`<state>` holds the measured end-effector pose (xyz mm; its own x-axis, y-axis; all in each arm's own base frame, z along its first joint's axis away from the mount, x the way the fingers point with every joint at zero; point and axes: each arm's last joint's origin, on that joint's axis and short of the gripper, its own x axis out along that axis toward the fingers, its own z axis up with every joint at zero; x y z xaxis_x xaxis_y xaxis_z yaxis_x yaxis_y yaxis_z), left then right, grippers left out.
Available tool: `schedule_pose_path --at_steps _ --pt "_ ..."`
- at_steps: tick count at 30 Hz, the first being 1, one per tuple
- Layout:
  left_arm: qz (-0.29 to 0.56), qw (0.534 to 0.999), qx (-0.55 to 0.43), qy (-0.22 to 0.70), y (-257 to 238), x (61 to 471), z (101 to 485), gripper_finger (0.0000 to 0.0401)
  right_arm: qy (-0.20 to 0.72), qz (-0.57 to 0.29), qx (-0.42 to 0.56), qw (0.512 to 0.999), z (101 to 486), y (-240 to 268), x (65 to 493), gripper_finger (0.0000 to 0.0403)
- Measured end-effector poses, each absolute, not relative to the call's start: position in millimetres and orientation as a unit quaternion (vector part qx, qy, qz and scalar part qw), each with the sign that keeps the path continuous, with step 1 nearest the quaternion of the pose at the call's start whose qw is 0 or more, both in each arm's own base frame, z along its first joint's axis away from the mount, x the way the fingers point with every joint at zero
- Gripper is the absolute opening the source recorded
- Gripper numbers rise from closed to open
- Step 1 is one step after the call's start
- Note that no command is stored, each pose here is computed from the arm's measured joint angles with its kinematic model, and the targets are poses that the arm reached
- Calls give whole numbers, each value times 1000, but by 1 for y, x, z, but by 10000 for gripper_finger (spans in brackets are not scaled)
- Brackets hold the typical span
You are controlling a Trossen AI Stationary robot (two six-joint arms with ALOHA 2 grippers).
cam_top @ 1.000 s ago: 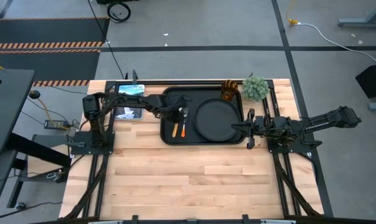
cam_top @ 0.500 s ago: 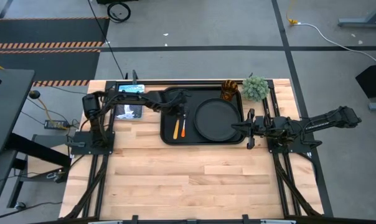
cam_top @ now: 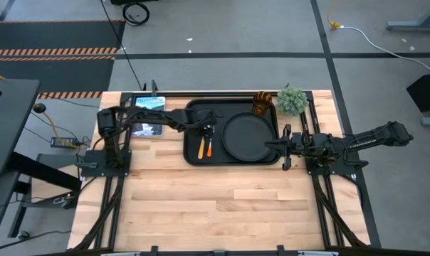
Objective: Pick and place plate/cup/fork/spoon on tray
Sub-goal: Put the yellow spoon on the black tray on the left side of the orange fork
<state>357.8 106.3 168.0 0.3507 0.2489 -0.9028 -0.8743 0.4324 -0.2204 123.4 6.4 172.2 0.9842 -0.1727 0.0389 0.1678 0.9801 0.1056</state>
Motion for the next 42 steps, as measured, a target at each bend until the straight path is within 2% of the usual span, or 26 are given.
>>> schedule_pose_path --at_steps 12,22,30,37,42 --pt "387 719 -360 452 105 361 146 207 -24 -86 51 995 172 6 123 34" --pt "371 725 -319 484 106 361 137 114 -24 -86 51 995 172 6 123 34" --pt "363 725 -327 486 111 354 150 16 -24 -86 51 995 172 6 123 34" --pt "365 737 -332 462 114 347 174 11 -24 -86 51 995 172 6 123 34" --pt "380 731 -332 458 111 346 175 8 -24 -86 51 995 172 6 123 34"
